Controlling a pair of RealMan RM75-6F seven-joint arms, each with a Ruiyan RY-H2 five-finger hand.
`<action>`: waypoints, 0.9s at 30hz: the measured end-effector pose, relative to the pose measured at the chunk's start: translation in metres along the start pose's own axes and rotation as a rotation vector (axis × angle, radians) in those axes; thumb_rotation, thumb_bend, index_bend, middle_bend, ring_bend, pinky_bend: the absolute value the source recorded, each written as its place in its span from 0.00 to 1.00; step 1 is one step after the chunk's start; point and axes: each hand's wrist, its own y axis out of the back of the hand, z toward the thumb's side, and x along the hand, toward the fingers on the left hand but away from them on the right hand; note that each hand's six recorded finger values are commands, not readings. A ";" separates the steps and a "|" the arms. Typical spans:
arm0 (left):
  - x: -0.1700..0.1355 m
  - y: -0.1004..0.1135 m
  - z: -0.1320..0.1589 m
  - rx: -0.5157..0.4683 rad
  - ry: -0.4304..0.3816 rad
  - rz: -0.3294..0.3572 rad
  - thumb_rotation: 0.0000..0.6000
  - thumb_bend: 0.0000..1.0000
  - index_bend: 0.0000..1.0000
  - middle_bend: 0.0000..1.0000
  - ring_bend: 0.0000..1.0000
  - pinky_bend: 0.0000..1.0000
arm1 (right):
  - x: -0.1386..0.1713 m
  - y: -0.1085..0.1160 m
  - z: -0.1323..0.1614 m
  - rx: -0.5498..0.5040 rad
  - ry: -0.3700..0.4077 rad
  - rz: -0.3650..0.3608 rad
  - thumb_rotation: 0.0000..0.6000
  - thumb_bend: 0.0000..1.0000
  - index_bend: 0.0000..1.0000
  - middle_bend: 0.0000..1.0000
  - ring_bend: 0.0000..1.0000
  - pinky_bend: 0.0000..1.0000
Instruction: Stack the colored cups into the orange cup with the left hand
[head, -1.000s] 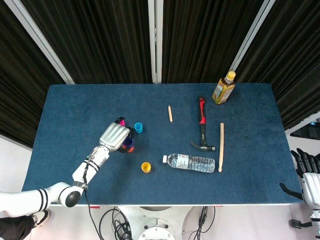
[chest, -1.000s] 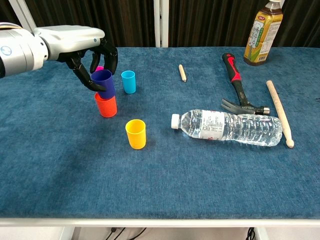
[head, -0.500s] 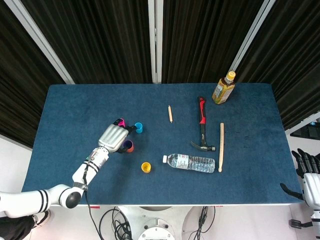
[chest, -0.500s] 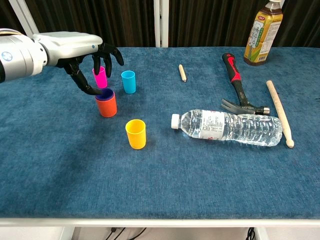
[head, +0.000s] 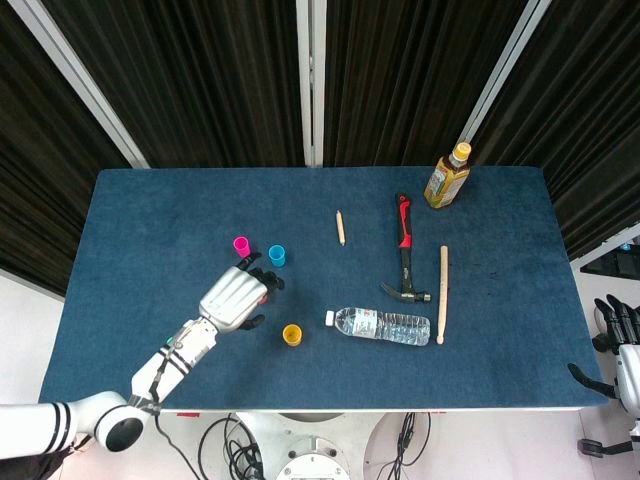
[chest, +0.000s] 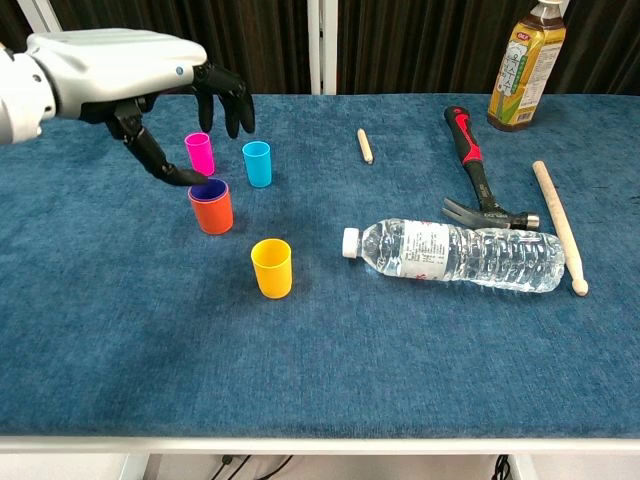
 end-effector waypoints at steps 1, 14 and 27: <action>-0.003 0.000 0.005 0.003 -0.019 0.005 1.00 0.23 0.33 0.34 0.34 0.12 | 0.000 0.000 0.000 0.001 0.002 0.002 1.00 0.11 0.00 0.00 0.00 0.00; -0.013 -0.040 0.040 0.035 -0.133 0.041 1.00 0.23 0.31 0.32 0.32 0.12 | 0.005 -0.004 0.001 0.003 0.017 0.021 1.00 0.12 0.00 0.00 0.00 0.00; -0.001 -0.069 0.039 0.030 -0.129 0.000 1.00 0.23 0.29 0.31 0.30 0.12 | 0.007 -0.008 -0.004 0.001 0.007 0.032 1.00 0.12 0.00 0.00 0.00 0.00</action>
